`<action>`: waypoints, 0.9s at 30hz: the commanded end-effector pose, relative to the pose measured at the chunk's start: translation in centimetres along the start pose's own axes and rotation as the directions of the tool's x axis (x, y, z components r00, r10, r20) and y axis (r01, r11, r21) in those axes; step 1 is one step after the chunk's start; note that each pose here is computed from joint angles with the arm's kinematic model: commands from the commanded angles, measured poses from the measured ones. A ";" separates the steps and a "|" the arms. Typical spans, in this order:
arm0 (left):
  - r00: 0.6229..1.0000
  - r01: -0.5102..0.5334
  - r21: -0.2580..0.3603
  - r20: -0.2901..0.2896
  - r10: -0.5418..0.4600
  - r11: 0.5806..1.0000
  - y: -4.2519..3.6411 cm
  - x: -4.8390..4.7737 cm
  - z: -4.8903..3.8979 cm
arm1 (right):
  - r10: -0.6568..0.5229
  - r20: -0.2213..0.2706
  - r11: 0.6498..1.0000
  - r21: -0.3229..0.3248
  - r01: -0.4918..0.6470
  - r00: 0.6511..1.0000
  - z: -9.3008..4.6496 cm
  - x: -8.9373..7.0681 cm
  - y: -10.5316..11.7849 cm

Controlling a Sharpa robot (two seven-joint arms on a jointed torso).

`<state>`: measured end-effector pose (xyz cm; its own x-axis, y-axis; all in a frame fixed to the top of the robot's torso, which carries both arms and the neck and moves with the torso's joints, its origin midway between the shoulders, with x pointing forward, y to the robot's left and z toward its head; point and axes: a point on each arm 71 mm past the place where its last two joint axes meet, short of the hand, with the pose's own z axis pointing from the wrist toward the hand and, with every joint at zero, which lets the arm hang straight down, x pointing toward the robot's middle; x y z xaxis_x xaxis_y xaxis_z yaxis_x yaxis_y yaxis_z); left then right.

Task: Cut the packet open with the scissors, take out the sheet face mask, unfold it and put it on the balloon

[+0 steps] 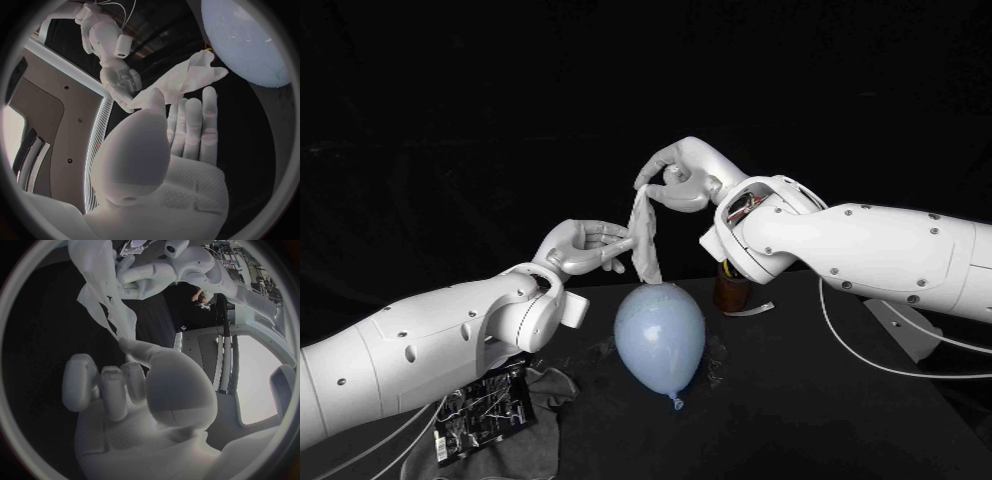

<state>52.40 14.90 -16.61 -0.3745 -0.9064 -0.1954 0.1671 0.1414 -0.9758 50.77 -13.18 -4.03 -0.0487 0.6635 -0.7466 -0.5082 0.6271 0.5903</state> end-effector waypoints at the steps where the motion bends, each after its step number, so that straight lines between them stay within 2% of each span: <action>1: 1.000 -0.001 0.004 -0.007 0.001 1.000 -0.16 0.23 0.09 | -0.007 -0.005 1.000 -0.015 0.006 1.000 0.0 0.1 0.2; 19: 0.998 0.037 0.049 -0.058 -0.034 0.998 -0.83 1.38 -0.10 | -0.011 -0.008 1.000 0.000 0.011 1.000 0.2 0.0 -0.1; 27: 0.998 0.035 0.049 -0.045 -0.033 0.998 -0.82 1.23 -0.13 | -0.014 -0.008 1.000 0.007 0.014 1.000 0.2 -0.1 -0.4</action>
<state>51.75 13.89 -16.30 -0.4121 -0.8934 -0.1790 0.1856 0.1100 -0.9764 51.14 -13.39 -4.07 -0.0432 0.6608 -0.7493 -0.4994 0.6353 0.5890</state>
